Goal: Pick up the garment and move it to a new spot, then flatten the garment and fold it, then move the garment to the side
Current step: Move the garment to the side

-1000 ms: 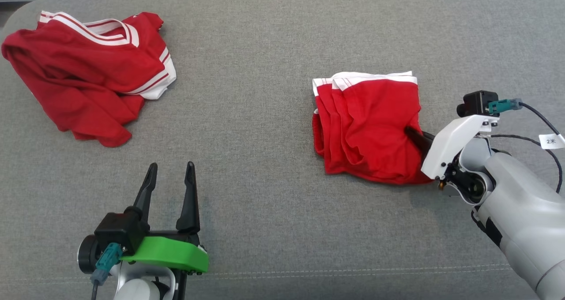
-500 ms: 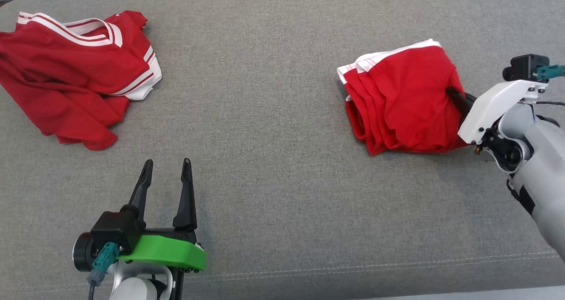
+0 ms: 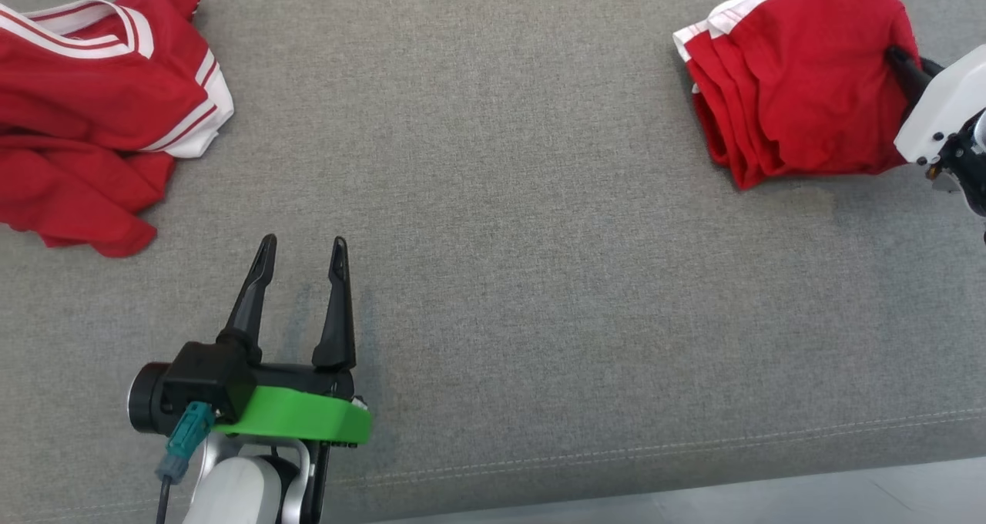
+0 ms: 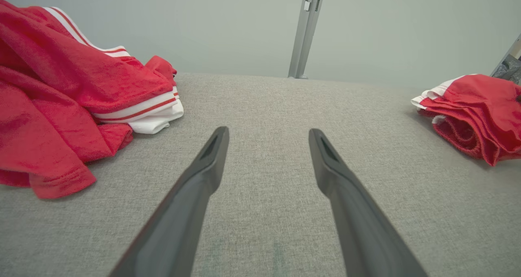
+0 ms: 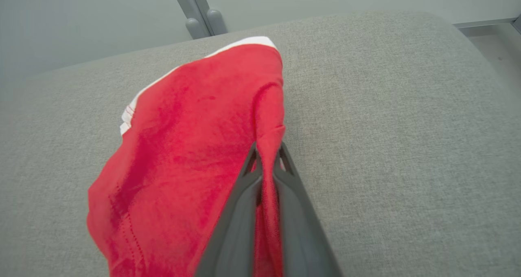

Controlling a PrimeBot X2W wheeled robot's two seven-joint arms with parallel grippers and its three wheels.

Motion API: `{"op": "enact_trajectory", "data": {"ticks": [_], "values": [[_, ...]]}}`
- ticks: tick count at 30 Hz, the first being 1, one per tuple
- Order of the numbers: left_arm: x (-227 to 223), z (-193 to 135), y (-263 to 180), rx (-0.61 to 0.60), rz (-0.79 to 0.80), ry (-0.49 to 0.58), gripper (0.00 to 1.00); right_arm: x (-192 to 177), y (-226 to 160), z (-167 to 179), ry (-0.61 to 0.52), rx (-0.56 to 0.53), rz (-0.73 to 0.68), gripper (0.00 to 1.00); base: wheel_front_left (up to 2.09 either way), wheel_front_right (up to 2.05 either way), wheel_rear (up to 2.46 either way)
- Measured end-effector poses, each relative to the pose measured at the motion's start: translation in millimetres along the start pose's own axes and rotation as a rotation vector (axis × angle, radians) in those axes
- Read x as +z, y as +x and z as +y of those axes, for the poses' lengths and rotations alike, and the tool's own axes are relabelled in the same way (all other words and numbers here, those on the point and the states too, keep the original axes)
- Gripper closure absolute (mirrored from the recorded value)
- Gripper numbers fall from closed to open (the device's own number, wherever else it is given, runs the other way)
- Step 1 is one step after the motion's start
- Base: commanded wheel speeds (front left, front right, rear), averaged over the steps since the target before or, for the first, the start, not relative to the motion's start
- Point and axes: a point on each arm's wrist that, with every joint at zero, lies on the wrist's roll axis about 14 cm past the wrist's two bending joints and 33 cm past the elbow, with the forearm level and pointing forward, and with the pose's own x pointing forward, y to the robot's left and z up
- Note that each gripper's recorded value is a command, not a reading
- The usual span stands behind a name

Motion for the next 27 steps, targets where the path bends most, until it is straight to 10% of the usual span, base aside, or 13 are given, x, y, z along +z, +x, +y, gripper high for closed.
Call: {"op": "enact_trajectory", "data": {"ticks": [27], "values": [[-38,-25,50,-0.140,0.048,0.016,0.00,12,25,-106,-0.118,-0.245,-0.017,1.00,0.00,0.00,0.00]]}}
